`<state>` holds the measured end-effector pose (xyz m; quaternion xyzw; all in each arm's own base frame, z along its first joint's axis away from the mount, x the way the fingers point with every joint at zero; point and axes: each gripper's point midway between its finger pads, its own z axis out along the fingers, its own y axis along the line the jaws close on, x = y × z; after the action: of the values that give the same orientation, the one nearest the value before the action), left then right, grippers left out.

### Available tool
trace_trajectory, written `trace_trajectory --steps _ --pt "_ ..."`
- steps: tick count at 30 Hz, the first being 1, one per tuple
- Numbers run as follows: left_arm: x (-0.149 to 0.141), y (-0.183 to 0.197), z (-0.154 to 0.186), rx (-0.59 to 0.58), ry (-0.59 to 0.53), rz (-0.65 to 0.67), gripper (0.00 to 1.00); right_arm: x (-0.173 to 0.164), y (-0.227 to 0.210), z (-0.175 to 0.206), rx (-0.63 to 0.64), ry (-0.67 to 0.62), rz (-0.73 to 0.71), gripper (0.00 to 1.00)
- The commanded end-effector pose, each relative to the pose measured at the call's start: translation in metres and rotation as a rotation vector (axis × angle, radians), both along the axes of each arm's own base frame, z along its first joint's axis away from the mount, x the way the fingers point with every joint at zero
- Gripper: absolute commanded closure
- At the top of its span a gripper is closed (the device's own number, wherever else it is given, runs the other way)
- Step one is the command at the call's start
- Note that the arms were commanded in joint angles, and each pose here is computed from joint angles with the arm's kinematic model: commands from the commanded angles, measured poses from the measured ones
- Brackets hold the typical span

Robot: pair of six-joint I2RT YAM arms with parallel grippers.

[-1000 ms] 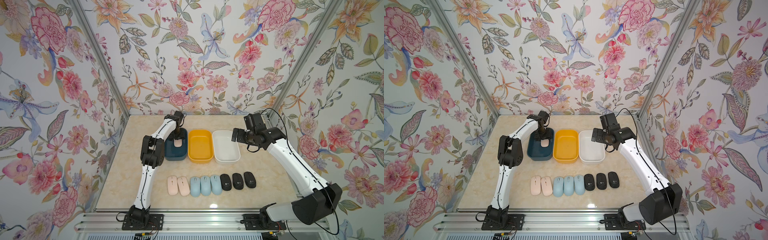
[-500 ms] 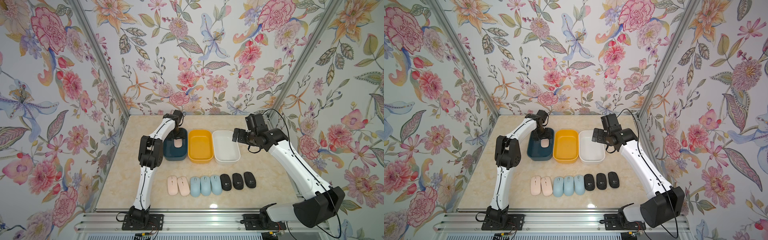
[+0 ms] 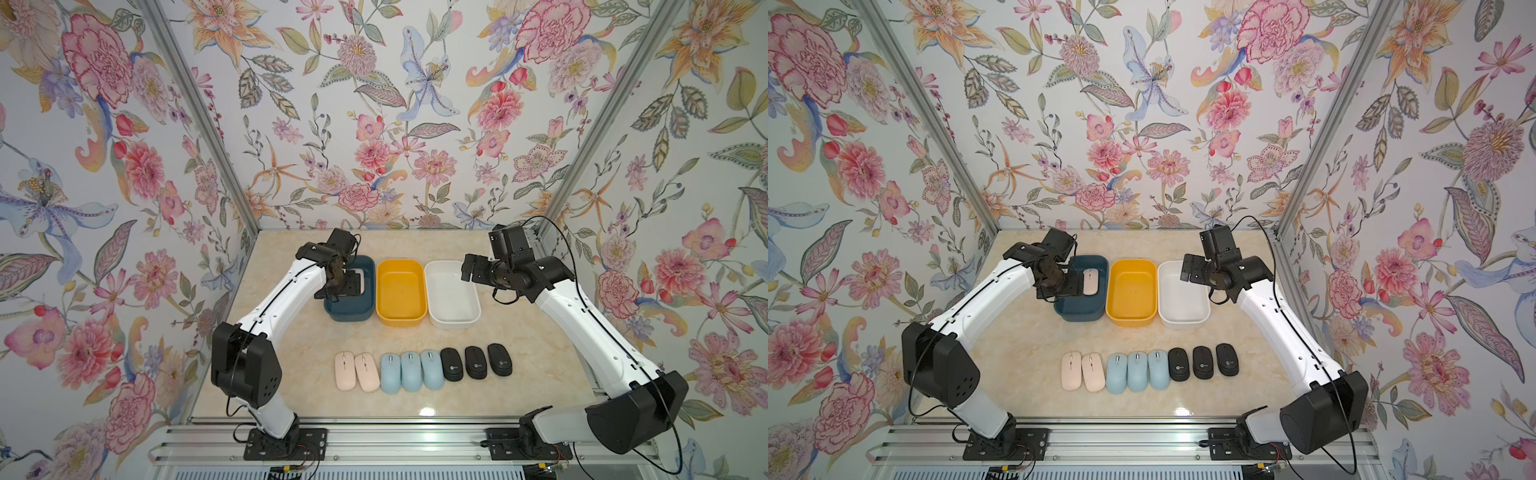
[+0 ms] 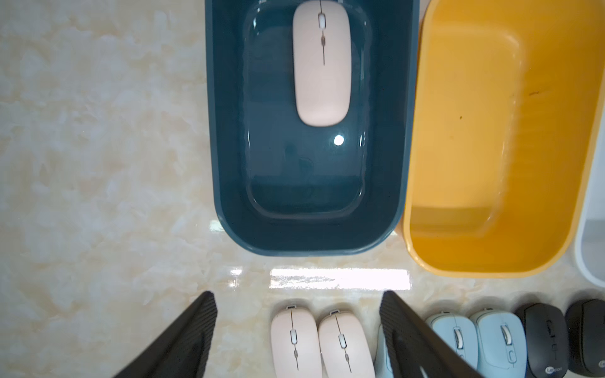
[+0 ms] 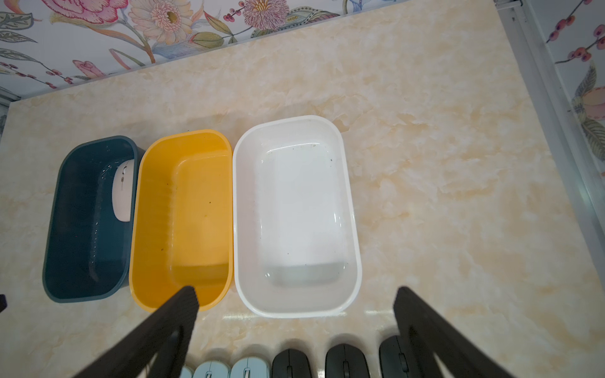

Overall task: Place the mice by color into the storage box
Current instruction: Pick up the mouse from the center of the board.

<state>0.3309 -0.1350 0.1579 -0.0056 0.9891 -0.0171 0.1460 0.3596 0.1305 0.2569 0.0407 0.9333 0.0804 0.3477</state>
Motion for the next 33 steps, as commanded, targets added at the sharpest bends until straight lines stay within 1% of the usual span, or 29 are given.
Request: trace_trajectory --steps 1,5,8,11,13,18,21,33 --pt "-0.042 0.002 -0.027 0.048 0.077 0.019 0.20 0.003 0.015 0.006 -0.066 -0.020 0.051 0.03" --pt "-0.083 0.000 -0.049 0.013 0.111 0.056 0.20 0.000 0.028 0.006 -0.053 -0.016 0.089 0.03" --pt "-0.109 0.002 -0.063 -0.009 0.131 0.087 0.20 -0.003 0.032 0.002 -0.055 -0.005 0.102 0.03" --pt "-0.129 0.004 -0.075 -0.024 0.150 0.105 0.20 -0.004 0.035 -0.004 -0.063 0.012 0.113 0.03" --pt "-0.137 0.004 -0.080 -0.035 0.154 0.113 0.20 -0.005 0.037 -0.008 -0.064 0.020 0.121 0.03" --pt "-0.150 -0.002 -0.095 -0.049 0.181 0.110 0.19 -0.005 0.042 -0.012 -0.069 0.031 0.132 0.02" --pt "-0.162 -0.001 -0.109 -0.019 0.211 0.098 0.19 -0.003 0.043 -0.013 -0.073 0.034 0.131 0.02" --pt "-0.170 -0.004 -0.131 0.013 0.253 0.104 0.19 0.004 0.044 -0.019 -0.099 0.044 0.131 0.02"
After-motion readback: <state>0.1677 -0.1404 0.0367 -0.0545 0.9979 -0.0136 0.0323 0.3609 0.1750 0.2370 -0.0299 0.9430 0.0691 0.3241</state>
